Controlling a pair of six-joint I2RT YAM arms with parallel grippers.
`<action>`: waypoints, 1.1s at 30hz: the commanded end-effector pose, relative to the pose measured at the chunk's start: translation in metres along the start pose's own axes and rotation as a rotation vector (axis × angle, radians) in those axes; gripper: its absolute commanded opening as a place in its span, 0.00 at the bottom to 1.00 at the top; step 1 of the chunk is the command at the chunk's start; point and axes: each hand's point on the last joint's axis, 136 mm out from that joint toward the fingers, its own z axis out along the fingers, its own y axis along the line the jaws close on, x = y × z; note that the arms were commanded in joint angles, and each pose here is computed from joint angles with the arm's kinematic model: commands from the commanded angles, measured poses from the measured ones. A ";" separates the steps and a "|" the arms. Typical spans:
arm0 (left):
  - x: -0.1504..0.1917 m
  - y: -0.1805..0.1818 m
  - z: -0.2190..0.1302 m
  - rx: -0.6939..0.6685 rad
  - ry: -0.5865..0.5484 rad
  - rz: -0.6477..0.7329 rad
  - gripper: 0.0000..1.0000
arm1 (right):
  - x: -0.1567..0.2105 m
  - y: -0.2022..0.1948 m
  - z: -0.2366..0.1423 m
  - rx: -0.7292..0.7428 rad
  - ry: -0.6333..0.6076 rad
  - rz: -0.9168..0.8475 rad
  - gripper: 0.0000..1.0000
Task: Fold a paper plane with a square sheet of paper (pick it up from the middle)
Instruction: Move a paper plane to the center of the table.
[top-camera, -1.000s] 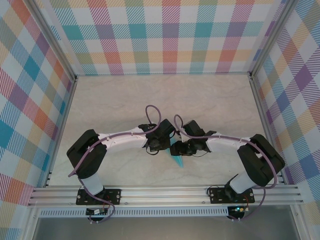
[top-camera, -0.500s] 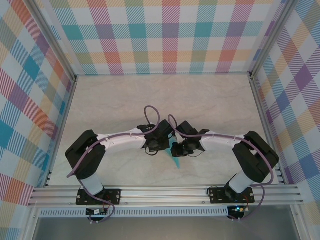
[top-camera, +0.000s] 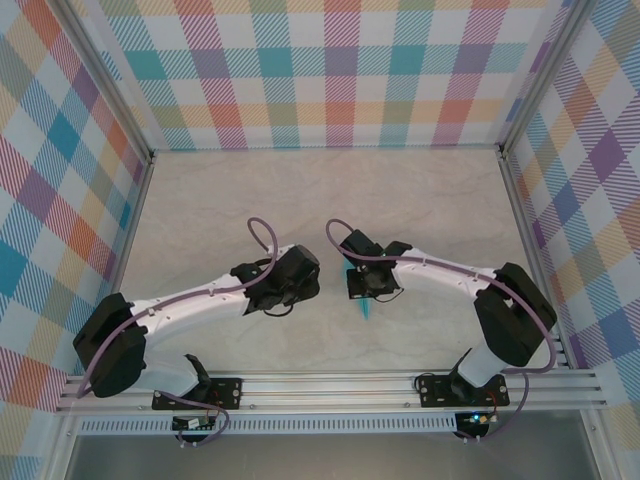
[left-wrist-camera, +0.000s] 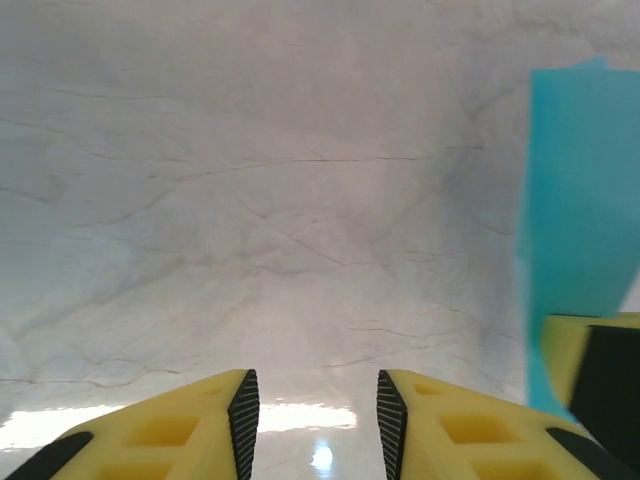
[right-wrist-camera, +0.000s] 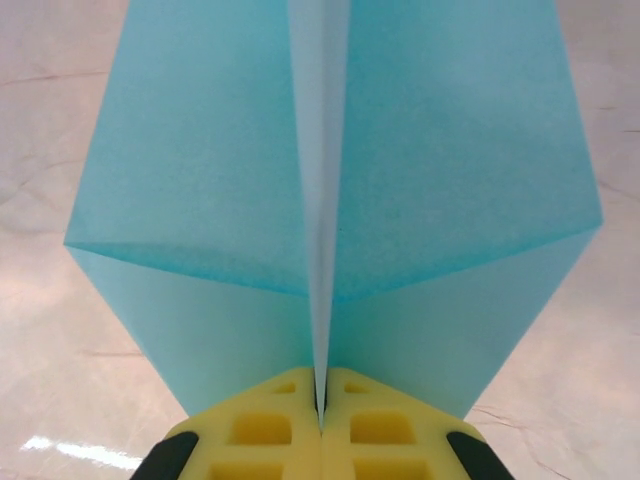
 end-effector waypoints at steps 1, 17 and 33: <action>-0.005 0.018 0.002 -0.054 -0.038 -0.038 0.39 | -0.007 -0.010 0.001 0.104 0.000 0.052 0.05; -0.005 0.066 -0.019 -0.050 -0.098 -0.121 0.41 | -0.012 0.010 0.043 0.133 0.107 0.086 0.08; -0.003 0.066 -0.011 -0.035 -0.056 -0.131 0.41 | -0.001 0.007 0.055 0.186 0.169 0.078 0.17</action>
